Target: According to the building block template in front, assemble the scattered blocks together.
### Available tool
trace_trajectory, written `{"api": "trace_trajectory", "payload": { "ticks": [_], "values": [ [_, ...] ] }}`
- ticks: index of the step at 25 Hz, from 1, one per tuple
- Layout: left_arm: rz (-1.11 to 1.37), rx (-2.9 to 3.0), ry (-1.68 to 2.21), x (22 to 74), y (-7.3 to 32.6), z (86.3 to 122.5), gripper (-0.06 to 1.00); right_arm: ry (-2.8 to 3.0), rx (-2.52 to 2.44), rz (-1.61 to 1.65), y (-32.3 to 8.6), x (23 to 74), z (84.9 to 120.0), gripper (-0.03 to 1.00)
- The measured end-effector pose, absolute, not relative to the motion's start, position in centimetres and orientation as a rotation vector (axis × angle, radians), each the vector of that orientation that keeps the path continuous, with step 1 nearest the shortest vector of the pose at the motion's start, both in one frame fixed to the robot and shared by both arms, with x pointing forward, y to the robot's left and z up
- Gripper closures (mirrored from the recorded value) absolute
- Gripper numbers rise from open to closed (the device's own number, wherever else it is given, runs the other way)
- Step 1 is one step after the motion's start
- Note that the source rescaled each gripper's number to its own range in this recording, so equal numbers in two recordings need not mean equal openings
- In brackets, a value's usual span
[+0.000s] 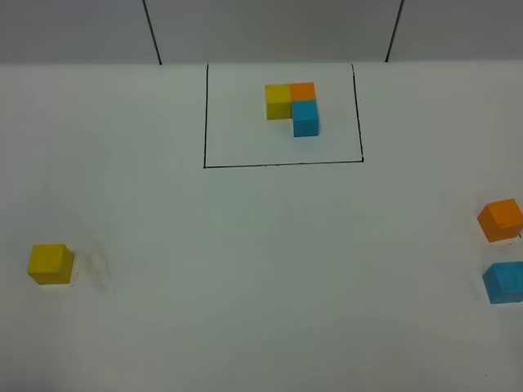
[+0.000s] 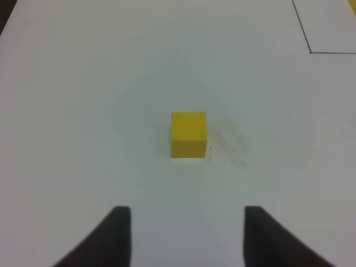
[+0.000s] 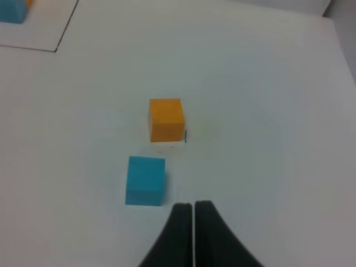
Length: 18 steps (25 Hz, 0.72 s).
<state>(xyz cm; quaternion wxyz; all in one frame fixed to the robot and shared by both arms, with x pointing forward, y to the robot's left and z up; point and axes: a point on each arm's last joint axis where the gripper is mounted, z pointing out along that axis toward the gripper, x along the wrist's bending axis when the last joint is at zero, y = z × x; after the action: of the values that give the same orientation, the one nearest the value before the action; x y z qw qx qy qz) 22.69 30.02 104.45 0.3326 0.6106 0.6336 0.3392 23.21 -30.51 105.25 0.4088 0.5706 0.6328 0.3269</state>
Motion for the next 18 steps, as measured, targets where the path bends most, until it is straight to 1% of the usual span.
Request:
{"api": "trace_trajectory", "payload": {
  "ticks": [3,5,6,8,10,13,16,18],
  "values": [
    [0.885,1.595,1.655,22.7,30.0,104.4,0.11,1.594,1.438,0.824,-30.5,23.2,105.2,0.96],
    [0.885,1.595,1.655,22.7,30.0,104.4,0.00,1.594,1.438,0.824,-30.5,23.2,105.2,0.96],
    [0.885,1.595,1.655,22.7,30.0,104.4,-0.04,1.594,1.438,0.824,-30.5,23.2,105.2,0.96],
    [0.882,1.594,1.654,22.7,30.0,104.4,-0.06,1.594,1.438,0.824,-30.5,23.2,105.2,0.96],
    [0.883,1.607,1.649,22.8,30.0,104.5,-0.05,1.594,1.438,0.824,-30.5,23.2,105.2,0.96],
    [0.851,1.641,1.653,23.3,29.9,104.7,0.00,1.594,1.438,0.824,-30.5,23.2,105.2,0.96],
    [0.819,1.679,1.644,23.9,29.7,105.9,0.05,1.594,1.438,0.824,-30.5,23.2,105.2,0.96],
    [0.793,1.713,1.636,24.6,29.6,106.8,0.07,1.594,1.438,0.824,-30.5,23.2,105.2,0.96]
  ]
}}
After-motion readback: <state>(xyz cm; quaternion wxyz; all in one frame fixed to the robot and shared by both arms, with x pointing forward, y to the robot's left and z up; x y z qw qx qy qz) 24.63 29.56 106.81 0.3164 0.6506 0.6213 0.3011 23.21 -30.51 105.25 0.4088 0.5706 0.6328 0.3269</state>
